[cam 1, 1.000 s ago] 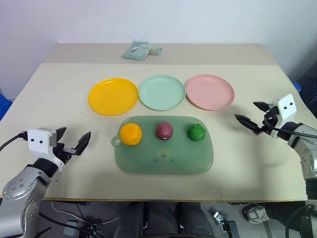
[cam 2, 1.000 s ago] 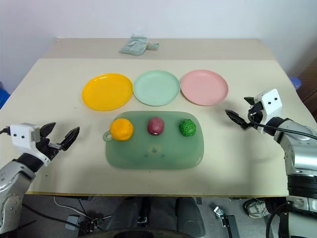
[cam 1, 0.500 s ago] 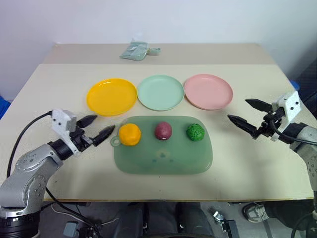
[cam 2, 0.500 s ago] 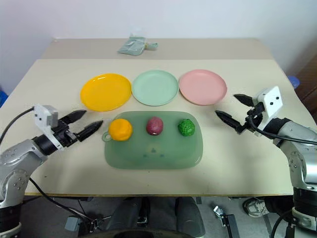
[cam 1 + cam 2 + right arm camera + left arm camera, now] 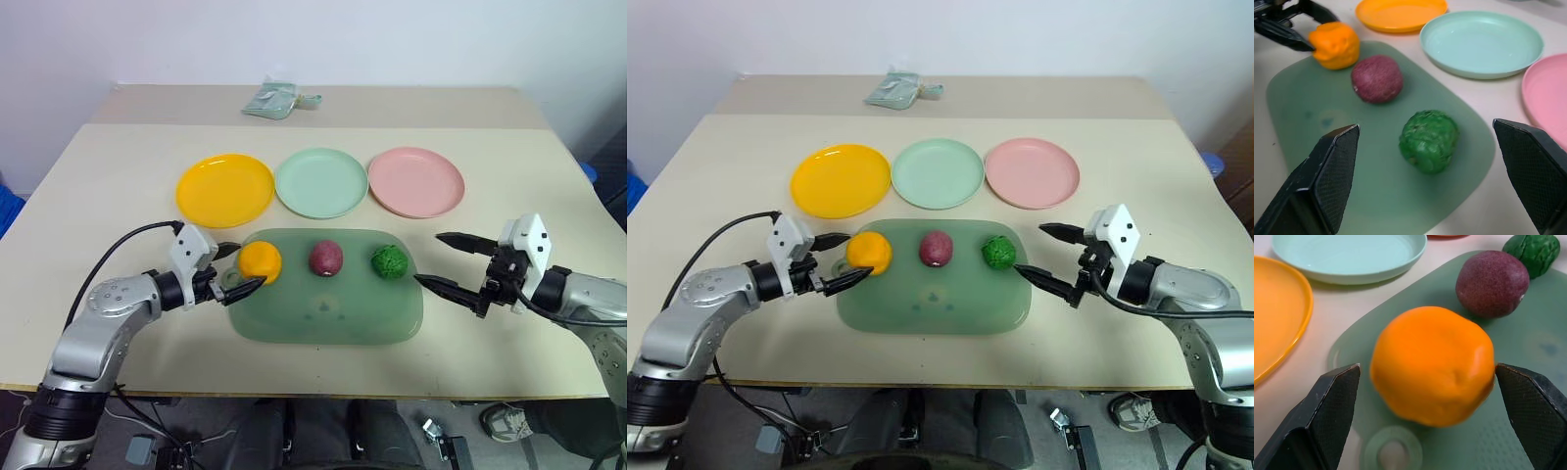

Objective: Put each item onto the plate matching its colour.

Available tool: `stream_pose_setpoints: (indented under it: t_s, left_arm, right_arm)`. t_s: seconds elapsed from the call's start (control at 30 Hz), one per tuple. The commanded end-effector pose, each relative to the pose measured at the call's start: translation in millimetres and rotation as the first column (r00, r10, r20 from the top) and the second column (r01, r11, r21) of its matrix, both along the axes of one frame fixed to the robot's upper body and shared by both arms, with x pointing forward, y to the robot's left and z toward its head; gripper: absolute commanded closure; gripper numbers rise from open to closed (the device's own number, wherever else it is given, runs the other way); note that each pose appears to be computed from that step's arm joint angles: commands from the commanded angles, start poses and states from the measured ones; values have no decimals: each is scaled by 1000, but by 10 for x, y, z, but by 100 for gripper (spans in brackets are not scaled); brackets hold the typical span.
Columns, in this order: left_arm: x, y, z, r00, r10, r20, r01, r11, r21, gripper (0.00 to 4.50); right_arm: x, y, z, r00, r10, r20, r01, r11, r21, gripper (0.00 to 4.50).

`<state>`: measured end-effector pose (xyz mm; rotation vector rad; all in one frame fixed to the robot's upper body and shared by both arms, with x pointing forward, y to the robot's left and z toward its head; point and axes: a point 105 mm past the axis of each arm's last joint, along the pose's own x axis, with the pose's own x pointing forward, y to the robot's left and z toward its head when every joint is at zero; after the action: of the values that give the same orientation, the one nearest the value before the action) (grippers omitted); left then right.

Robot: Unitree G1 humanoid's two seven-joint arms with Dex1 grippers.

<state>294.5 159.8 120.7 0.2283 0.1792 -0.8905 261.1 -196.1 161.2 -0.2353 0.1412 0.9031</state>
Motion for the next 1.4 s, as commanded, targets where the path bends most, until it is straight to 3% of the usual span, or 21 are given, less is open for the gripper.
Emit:
stream_pose_setpoints:
  t_s: [0.03, 0.13, 0.27, 0.3, 0.43, 0.57, 0.7, 0.87, 0.9, 0.93, 0.97, 1.23, 1.4]
  left_arm:
    - [40, -61, 38, 999, -15, 33, 15, 1000, 12, 0]
    - [65, -62, -18, 1000, -9, 6, 9, 1000, 12, 0]
    - [88, -46, -28, 1000, 0, 3, 0, 1000, 7, 109]
    - [102, -32, -16, 1000, 12, 4, -12, 1000, 0, 116]
    - [137, 3, 68, 999, 44, 13, -43, 998, -54, 116]
    - [550, 368, 555, 909, 377, 176, -334, 914, -232, 116]
    - [918, 616, 585, 759, 630, 162, -594, 773, -225, 116]
    - [1146, 501, 534, 723, 681, 114, -646, 726, -238, 116]
    - [1174, 492, 509, 722, 684, 105, -651, 723, -231, 66]
    - [1193, 486, 490, 722, 686, 92, -654, 720, -231, 12]
    - [1203, 491, 484, 721, 687, 90, -656, 719, -229, 2]
    - [1168, 682, 589, 674, 719, 169, -681, 694, -235, 2]
    - [832, 698, 817, 730, 633, 257, -549, 767, -332, 2]
  right_arm:
    - [-32, 37, 80, 998, 16, 58, -15, 1000, -17, 6]
    - [-34, 40, 50, 998, 11, 70, -9, 1000, -29, 6]
    - [-29, 47, 50, 997, 7, 80, -5, 1000, -28, 0]
    - [-26, 46, 54, 997, 5, 83, -3, 1000, -28, 0]
    - [-13, 44, 64, 996, -1, 94, 3, 1000, -28, 0]
    - [64, 107, 155, 989, -10, 144, 9, 1000, 1, 0]
    - [118, 199, 201, 985, -2, 170, -2, 1000, 21, 0]
    - [170, 337, 208, 984, 11, 180, -19, 999, 41, 0]
    - [180, 371, 204, 985, 12, 171, -20, 999, 48, 0]
    - [191, 405, 201, 987, 11, 161, -20, 998, 58, 0]
    - [197, 439, 207, 988, 12, 154, -23, 997, 70, 0]
    - [219, 916, 219, 986, 70, 150, -82, 994, 75, 0]
    - [322, 1256, 40, 984, 80, 161, -82, 997, 3, 0]
